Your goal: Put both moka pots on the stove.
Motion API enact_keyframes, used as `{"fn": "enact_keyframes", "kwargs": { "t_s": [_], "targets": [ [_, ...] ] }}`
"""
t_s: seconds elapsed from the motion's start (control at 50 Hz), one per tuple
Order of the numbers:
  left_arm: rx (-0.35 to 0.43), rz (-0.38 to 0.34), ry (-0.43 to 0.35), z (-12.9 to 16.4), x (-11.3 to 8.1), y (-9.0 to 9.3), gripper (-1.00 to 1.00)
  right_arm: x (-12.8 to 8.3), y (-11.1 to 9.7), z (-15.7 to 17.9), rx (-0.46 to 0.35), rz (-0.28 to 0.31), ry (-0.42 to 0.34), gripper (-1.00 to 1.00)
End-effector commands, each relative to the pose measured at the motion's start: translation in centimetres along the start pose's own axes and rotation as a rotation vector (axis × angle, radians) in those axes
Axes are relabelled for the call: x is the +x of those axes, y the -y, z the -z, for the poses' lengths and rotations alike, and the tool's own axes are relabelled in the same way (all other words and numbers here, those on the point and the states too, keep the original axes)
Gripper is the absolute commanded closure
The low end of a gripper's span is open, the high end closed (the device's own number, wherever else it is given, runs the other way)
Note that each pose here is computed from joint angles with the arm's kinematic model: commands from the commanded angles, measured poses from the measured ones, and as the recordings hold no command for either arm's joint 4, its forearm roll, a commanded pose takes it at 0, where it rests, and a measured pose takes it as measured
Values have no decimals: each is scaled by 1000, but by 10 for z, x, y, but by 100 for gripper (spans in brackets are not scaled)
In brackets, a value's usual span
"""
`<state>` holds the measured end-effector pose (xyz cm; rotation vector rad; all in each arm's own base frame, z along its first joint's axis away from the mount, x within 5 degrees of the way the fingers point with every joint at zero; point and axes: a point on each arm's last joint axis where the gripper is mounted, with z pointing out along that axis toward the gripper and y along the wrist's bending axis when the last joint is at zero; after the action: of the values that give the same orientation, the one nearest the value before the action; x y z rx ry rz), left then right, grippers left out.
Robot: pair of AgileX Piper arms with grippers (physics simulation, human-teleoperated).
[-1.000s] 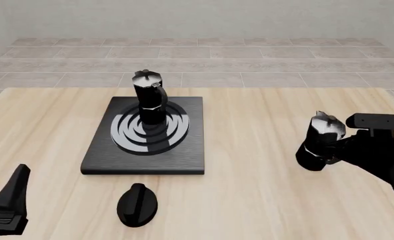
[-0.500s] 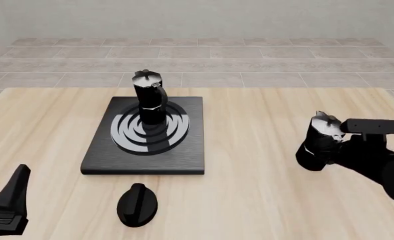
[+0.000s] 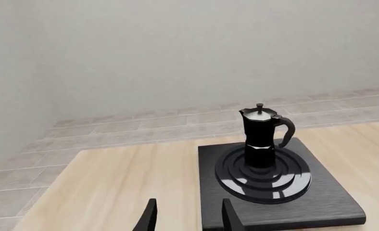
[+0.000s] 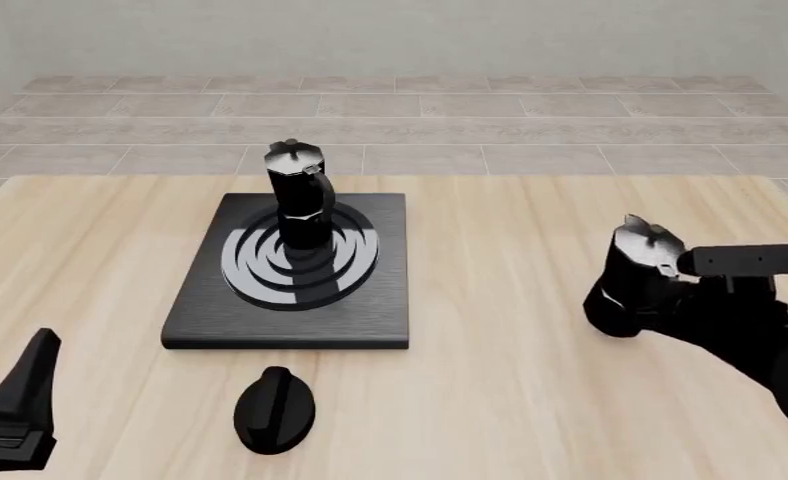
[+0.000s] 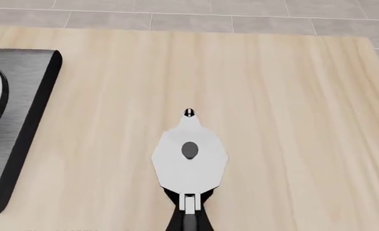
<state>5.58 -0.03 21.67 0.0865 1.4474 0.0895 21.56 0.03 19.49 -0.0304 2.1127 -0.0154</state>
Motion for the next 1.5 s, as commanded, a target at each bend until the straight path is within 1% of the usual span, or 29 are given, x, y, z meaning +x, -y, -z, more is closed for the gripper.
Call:
{"fn": "enact_keyframes", "kwargs": {
  "t_s": [0.02,0.04,0.08,0.16,0.28,0.3,0.36,0.38,0.4,0.42,0.44,0.5,0.52,0.56,0.76,0.82,0.86,1.0,1.04,1.22,1.3,1.5],
  "targets": [
    [-14,2,3,0,0,-1,-100,-27,-14,25,-61,31,128,100],
    [-14,2,3,0,0,-1,-100,-27,-14,25,-61,31,128,100],
    [-14,3,3,0,0,-1,-100,-35,-20,33,-86,46,157,100],
    [-14,3,3,0,0,-1,-100,-43,-23,37,-102,55,176,100],
    [-14,3,3,0,0,-1,-100,-55,-33,35,-137,71,200,100],
    [-15,3,4,0,-1,-1,-100,-58,-39,33,-161,84,205,100],
    [-15,3,4,0,-1,-1,-100,-60,-43,30,-176,90,206,100],
    [-15,3,4,0,0,-1,-100,-64,-50,28,-200,105,210,100],
    [-15,3,4,0,0,-1,-100,-64,-50,28,-200,105,210,100],
    [-15,3,4,0,-1,-1,-100,-67,-56,25,-219,113,209,100],
    [-15,3,4,0,-1,-1,-100,-68,-56,25,-219,113,209,100],
    [-15,3,4,0,0,-1,-100,-71,-65,22,-248,128,212,100],
    [-16,3,3,0,0,-1,-100,-72,-71,20,-266,136,210,100],
    [-15,3,3,0,-1,-1,-100,-73,-74,20,-277,147,211,100],
    [-15,-1,2,0,-1,-1,-100,-79,-101,16,-360,170,213,100],
    [-15,-1,2,0,0,-1,-100,-80,-104,16,-370,171,213,100],
    [-15,-3,3,0,0,-1,-100,-84,-111,17,-393,174,217,100],
    [-16,-4,4,0,-1,-1,-100,-88,-122,17,-424,184,222,100],
    [-16,-4,4,0,-1,-1,-100,-88,-129,18,-446,195,220,100],
    [-19,-3,6,0,-1,-1,-100,-92,-145,20,-489,233,220,100],
    [-19,-3,6,0,-1,-1,-100,-95,-150,23,-502,239,226,100],
    [-19,-2,7,0,-1,-1,-100,-97,-175,29,-576,264,230,100]
  ]
}}
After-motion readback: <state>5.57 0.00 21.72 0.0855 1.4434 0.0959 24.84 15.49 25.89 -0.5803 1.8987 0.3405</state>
